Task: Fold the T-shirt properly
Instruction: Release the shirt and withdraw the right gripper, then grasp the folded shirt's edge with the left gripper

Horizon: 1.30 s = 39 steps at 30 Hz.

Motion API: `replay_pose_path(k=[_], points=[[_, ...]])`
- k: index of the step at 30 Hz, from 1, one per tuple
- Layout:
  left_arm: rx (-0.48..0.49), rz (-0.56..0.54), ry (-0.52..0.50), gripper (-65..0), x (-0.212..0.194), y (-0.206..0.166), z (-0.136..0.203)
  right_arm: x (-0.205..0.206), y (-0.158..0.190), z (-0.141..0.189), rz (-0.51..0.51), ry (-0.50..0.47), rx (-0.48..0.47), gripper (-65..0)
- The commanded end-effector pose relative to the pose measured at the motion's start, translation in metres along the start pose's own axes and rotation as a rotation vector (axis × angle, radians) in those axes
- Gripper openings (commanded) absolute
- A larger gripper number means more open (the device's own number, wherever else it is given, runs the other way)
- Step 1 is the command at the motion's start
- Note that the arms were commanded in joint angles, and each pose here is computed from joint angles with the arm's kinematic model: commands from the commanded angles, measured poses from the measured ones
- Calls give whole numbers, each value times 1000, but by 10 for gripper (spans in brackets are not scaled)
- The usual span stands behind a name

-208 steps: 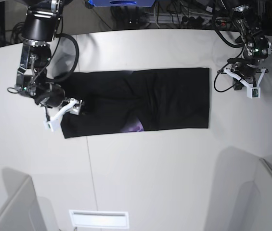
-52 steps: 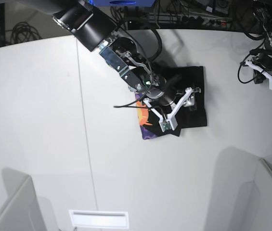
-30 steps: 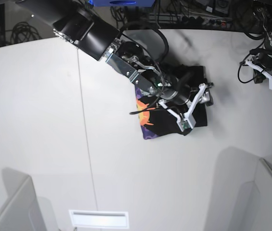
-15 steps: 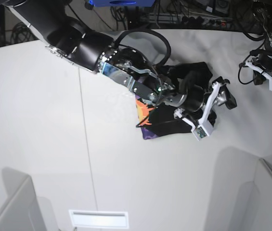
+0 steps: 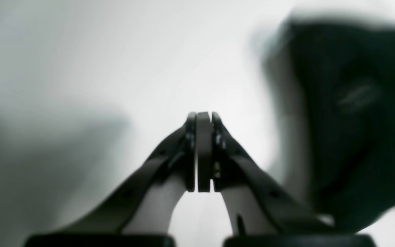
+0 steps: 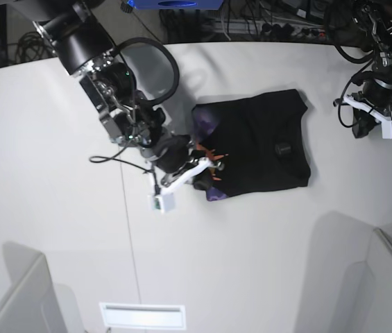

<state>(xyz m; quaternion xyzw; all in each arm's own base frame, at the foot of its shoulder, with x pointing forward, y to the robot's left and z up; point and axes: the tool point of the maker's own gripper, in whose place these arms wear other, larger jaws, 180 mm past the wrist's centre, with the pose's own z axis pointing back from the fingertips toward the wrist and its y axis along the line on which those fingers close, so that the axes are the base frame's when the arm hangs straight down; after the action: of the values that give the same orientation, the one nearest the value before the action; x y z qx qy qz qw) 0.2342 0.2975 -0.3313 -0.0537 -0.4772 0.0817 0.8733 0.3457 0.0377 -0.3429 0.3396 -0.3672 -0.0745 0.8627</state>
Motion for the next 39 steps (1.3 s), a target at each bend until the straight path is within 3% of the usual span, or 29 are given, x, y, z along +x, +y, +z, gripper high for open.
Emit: replay_pose_path(k=[1, 4, 7, 12, 14, 16, 22, 31, 34, 39], points=[[-32, 15, -57, -650, 17, -5, 3, 15, 4, 7, -17, -53, 22, -650], [-105, 102, -99, -650, 25, -17, 4, 30, -22, 26, -49, -109, -27, -650], [-152, 141, -70, -650, 24, -26, 2, 43, -42, 45, -34, -151, -64, -650], [-183, 167, -8, -209, 21, -35, -10, 50, -68, 70, -43, -191, -123, -650], [-191, 188, -4, -74, 20, -38, -16, 46, -74, 77, -57, -193, -137, -650], [-214, 200, 19, 0, 17, -44, -24, 44, -79, 81, -68, -196, -149, -650], [-318, 231, 129, 0, -8, -79, -59, 31, -83, 87, -83, -180, -161, -650], [-285, 107, 296, -41, -48, -92, -90, 23, -81, 98, -71, -175, -160, -650], [-276, 116, 324, -109, -58, -90, -91, 19, -84, 101, -67, -165, -170, -650], [-267, 139, 358, -355, -70, -85, -93, 21, -100, 109, -87, -181, -212, -650]])
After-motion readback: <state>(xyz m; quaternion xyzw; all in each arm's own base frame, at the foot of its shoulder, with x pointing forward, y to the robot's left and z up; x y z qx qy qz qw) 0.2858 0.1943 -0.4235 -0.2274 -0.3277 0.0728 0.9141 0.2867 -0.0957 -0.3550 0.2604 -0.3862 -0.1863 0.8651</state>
